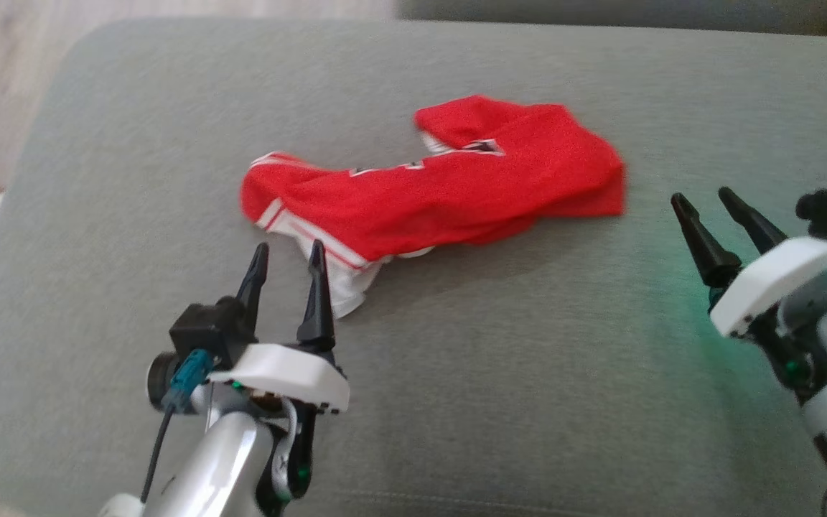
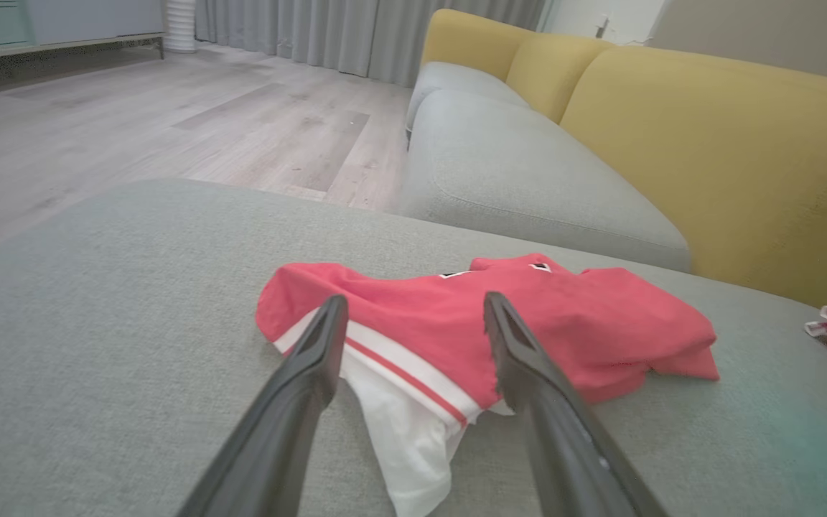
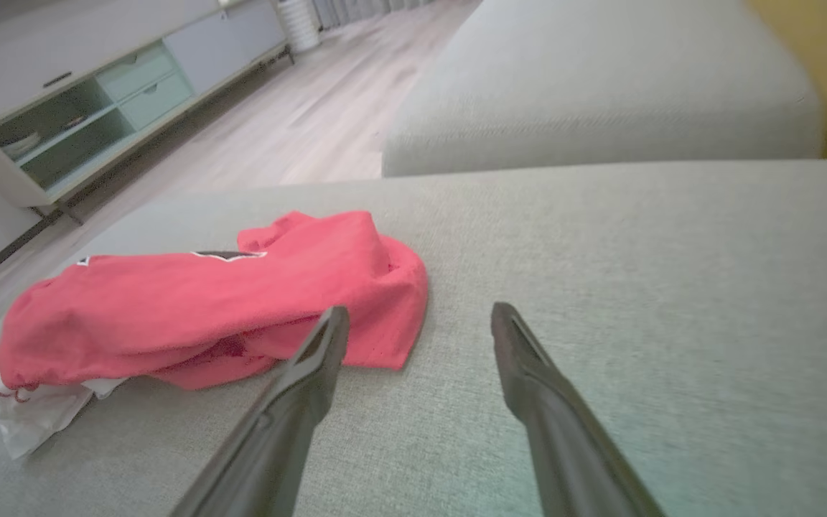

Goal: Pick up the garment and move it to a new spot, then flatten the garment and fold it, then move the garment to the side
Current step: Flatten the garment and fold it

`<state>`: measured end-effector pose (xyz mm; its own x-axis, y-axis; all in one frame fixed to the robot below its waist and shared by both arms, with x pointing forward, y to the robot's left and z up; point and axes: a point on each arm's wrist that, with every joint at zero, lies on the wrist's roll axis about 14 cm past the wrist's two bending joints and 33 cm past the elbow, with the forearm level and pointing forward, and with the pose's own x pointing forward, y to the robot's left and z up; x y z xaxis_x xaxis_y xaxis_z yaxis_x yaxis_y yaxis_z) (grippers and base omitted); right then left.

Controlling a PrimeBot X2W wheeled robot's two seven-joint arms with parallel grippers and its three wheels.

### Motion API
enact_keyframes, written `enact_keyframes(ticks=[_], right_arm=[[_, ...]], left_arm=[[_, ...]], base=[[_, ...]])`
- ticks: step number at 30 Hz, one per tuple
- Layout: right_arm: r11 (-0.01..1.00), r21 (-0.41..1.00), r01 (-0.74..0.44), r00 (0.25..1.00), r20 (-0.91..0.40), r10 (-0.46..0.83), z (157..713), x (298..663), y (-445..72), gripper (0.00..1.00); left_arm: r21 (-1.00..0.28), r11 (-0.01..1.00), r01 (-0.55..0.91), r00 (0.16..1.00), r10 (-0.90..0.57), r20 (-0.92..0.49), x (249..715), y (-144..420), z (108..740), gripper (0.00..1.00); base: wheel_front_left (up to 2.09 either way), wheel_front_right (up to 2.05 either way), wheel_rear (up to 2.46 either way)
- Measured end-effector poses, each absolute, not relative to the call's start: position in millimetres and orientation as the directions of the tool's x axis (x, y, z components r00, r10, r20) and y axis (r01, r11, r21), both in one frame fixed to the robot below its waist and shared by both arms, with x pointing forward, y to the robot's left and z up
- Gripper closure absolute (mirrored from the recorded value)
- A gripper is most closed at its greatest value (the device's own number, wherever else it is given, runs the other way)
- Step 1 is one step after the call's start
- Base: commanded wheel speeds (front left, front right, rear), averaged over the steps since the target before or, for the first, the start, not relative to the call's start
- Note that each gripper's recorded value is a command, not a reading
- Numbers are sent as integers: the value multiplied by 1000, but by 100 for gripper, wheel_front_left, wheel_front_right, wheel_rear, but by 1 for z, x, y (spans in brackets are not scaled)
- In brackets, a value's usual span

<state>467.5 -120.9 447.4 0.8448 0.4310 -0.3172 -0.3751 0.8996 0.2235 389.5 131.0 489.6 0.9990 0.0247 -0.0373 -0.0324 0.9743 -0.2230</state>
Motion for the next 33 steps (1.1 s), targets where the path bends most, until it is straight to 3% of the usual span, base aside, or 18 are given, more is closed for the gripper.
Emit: enact_keyframes(ticks=[7, 12, 15, 16, 17, 18, 28, 33], right_arm=[[877, 306, -371, 659, -578, 481, 391, 486, -94, 0], [860, 344, -378, 537, -676, 506, 366, 488, -73, 0], [859, 343, -380, 510, -697, 503, 364, 495, -69, 0], [859, 342, -381, 504, -702, 503, 364, 496, -67, 26], [859, 339, -384, 502, -704, 502, 365, 496, -67, 59], [861, 335, -382, 502, -707, 498, 365, 496, -68, 100], [851, 255, -459, 594, -625, 507, 404, 484, -81, 100], [870, 163, -466, 629, -630, 455, 434, 475, -125, 100]], left_arm=[[-224, 966, -130, 991, 122, -52, 386, 160, 484, 0], [-213, 958, -192, 981, 181, -67, 380, 180, 480, 0], [-206, 954, -216, 976, 205, -73, 376, 189, 478, 0], [-206, 954, -218, 976, 207, -74, 376, 190, 477, 0], [-206, 953, -221, 975, 210, -75, 375, 190, 477, 0], [-208, 953, -222, 975, 211, -74, 375, 190, 478, 0], [-239, 956, -171, 985, 160, -67, 374, 176, 478, 0], [-243, 964, -108, 994, 100, -45, 380, 158, 484, 0]], base=[[0, 0, 0], [0, 0, 0], [0, 0, 0], [0, 0, 0], [0, 0, 0], [0, 0, 0], [0, 0, 0], [0, 0, 0]])
